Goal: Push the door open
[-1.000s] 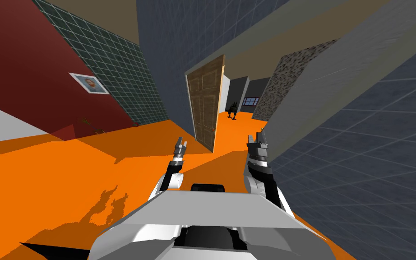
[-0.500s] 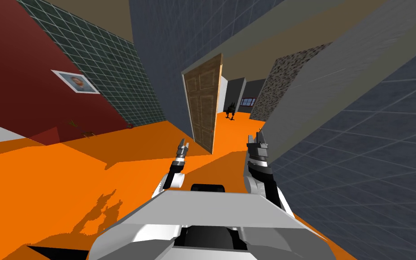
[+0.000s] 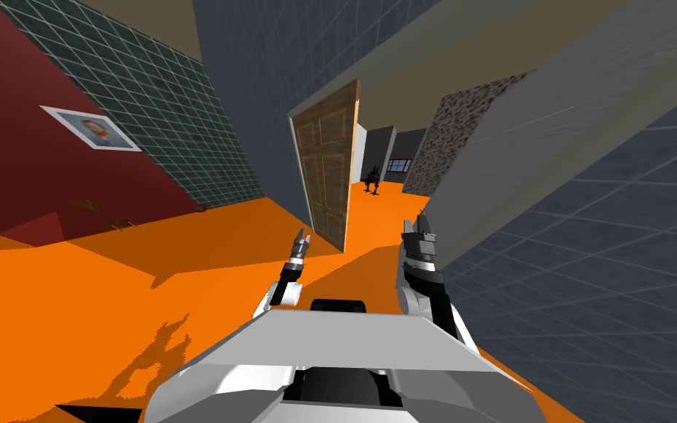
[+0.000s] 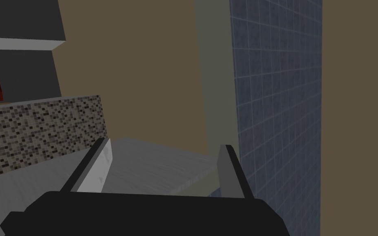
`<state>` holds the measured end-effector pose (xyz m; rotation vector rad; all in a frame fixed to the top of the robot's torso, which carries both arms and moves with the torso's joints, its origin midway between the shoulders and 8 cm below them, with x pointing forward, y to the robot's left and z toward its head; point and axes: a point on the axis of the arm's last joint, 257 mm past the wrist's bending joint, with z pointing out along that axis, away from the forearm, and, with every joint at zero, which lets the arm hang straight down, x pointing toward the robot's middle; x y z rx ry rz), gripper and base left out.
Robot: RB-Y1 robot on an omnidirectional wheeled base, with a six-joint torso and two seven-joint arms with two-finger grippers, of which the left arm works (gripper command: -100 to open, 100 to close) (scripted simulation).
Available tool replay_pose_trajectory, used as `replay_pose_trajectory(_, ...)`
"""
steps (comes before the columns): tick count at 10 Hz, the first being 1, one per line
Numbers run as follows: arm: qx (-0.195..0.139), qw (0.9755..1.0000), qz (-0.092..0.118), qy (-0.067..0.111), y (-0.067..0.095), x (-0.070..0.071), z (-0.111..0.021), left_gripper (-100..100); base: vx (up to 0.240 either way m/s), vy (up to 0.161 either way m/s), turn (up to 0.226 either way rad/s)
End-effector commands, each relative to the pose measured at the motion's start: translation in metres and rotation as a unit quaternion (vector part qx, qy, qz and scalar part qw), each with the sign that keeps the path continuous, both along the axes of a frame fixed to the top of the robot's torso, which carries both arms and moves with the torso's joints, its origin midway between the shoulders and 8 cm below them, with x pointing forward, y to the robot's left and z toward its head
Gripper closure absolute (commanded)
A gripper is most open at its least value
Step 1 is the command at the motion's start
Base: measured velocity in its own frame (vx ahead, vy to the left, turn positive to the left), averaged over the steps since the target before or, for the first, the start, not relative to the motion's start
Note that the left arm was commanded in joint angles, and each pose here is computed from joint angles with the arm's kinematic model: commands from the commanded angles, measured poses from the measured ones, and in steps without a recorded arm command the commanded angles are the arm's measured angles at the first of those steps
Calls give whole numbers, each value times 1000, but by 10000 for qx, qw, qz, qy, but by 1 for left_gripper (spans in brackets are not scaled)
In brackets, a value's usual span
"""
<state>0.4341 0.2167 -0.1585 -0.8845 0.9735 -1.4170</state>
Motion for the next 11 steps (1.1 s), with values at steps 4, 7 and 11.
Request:
replay_pose_trajectory(4,35,9996,-171,218,-11,5,-30,-100,101,8,-71)
replay_pose_trajectory(7,57,9989,-281,364,-17,9,-50,-100,92,15,-80)
replay_pose_trajectory(11,88,9975,-424,560,-26,12,-76,-100,100,13,-76)
